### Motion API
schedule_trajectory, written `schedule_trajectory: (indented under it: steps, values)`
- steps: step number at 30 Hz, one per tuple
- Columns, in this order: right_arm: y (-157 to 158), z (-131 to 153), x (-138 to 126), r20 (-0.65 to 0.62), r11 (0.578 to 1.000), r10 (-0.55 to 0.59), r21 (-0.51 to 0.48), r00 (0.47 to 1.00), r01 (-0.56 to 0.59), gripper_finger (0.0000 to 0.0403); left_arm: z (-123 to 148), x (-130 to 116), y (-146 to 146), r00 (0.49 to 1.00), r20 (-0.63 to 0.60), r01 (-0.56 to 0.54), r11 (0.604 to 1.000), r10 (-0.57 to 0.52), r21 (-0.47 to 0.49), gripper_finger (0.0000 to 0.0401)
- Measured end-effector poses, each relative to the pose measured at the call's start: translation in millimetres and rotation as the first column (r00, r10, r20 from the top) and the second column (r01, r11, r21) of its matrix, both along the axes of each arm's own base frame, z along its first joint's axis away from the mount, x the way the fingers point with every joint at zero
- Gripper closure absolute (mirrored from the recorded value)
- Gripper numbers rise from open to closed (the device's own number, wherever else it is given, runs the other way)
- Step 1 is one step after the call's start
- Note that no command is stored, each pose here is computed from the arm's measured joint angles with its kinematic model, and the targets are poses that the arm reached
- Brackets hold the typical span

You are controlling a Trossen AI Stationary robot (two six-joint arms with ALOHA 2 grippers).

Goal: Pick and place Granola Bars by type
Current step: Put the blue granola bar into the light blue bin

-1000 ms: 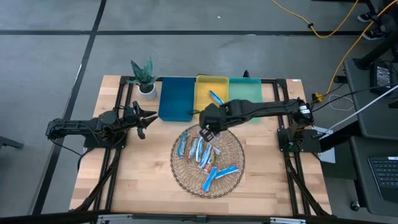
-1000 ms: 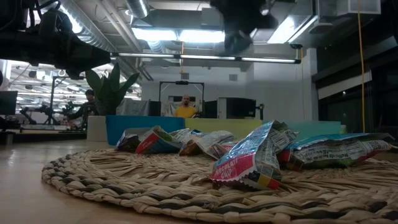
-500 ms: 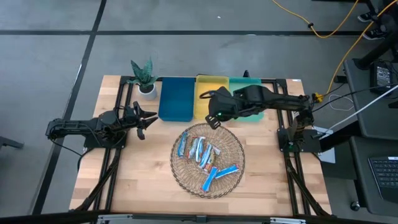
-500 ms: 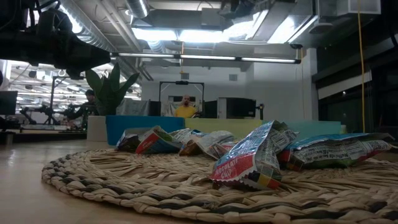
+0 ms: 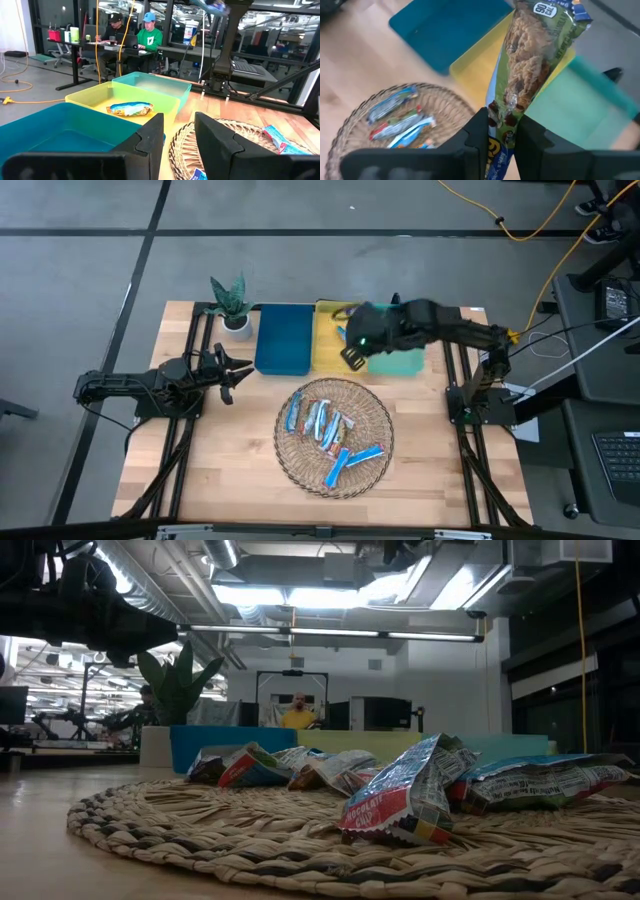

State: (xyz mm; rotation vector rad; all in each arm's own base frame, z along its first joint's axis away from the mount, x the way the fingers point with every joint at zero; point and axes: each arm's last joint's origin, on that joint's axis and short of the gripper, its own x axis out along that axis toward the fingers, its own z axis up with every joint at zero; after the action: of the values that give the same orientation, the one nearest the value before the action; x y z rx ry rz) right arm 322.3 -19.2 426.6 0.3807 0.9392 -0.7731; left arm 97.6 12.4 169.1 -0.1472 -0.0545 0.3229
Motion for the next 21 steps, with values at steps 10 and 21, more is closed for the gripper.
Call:
schedule_trajectory:
  steps: [10, 21]
  values:
    - [-65, 31, -60, 0.016, 0.989, -0.108, -0.098, 0.994, 0.109, 0.0327, 0, 0, 0, 1.000, 0.001, 0.009, 1.000, -0.009, -0.003, 0.0297]
    - [-98, -2, -107, -0.110, 0.966, -0.252, -0.080, 0.961, 0.245, 0.0327, 0, 0, -1, 1.000, 0.006, 0.018, 0.999, -0.018, -0.026, 0.0297]
